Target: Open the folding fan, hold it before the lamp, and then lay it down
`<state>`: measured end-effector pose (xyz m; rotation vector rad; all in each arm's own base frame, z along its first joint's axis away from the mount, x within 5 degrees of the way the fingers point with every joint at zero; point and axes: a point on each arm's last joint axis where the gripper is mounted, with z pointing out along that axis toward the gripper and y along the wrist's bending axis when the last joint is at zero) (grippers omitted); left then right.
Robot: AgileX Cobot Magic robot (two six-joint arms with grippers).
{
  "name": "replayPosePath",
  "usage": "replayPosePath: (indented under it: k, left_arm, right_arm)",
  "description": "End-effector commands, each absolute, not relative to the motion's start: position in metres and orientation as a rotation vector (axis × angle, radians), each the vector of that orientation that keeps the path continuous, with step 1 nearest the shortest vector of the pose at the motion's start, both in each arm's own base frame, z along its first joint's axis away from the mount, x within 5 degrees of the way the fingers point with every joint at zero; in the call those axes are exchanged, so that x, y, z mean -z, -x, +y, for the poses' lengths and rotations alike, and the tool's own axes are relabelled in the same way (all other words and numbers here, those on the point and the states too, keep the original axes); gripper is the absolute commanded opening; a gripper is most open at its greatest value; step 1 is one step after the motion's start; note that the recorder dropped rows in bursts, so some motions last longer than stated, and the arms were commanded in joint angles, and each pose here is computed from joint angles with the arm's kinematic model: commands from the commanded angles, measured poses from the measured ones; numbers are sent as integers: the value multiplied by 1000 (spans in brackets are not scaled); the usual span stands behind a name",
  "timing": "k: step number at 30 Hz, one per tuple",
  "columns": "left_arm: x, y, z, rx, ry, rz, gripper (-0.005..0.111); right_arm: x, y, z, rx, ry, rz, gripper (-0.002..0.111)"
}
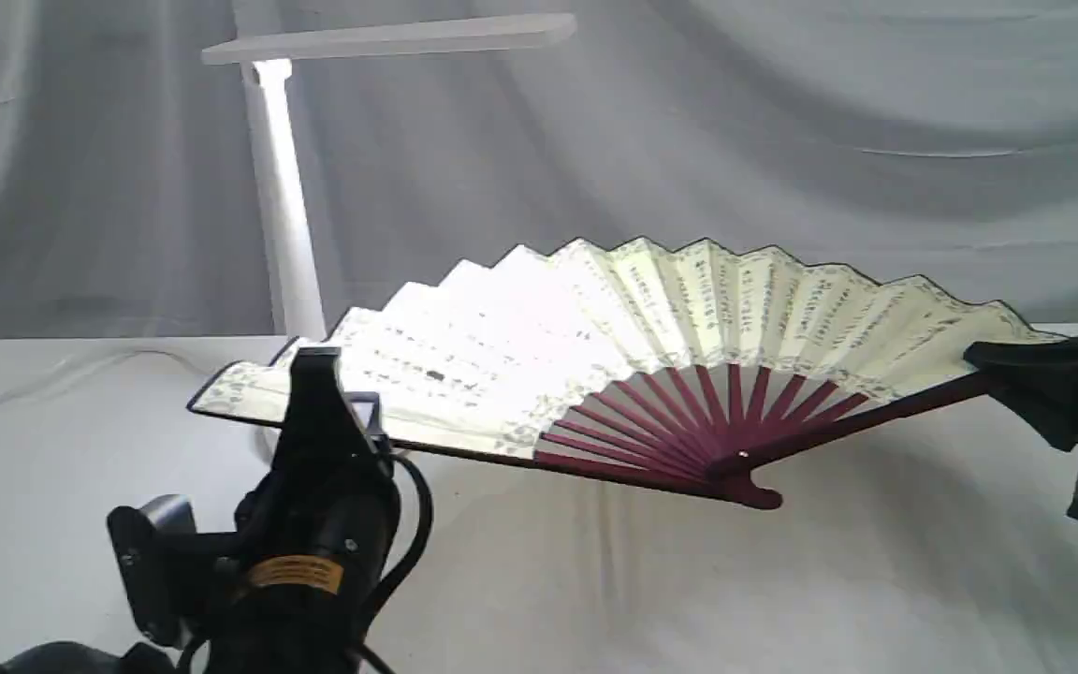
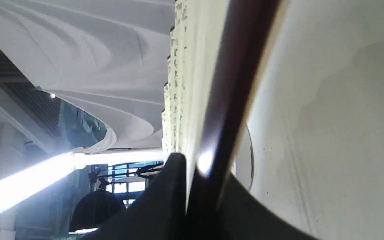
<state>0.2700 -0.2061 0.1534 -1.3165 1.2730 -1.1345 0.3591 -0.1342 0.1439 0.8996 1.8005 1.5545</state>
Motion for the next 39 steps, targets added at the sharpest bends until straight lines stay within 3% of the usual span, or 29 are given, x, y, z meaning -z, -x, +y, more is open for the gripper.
replayPosePath:
  k: [1, 19, 39]
  left_arm:
    - [-169, -263, -186, 1152, 1364, 1134, 0]
    - [-205, -233, -124, 1151, 1431, 996, 0]
    - [-247, -230, -91, 1140, 1394, 888, 0]
  right_arm:
    - [-148, -362, -121, -1508, -806, 1866, 0]
    - [-221, -365, -67, -1508, -581, 1882, 0]
    - [-264, -358, -39, -1467, -524, 1874, 0]
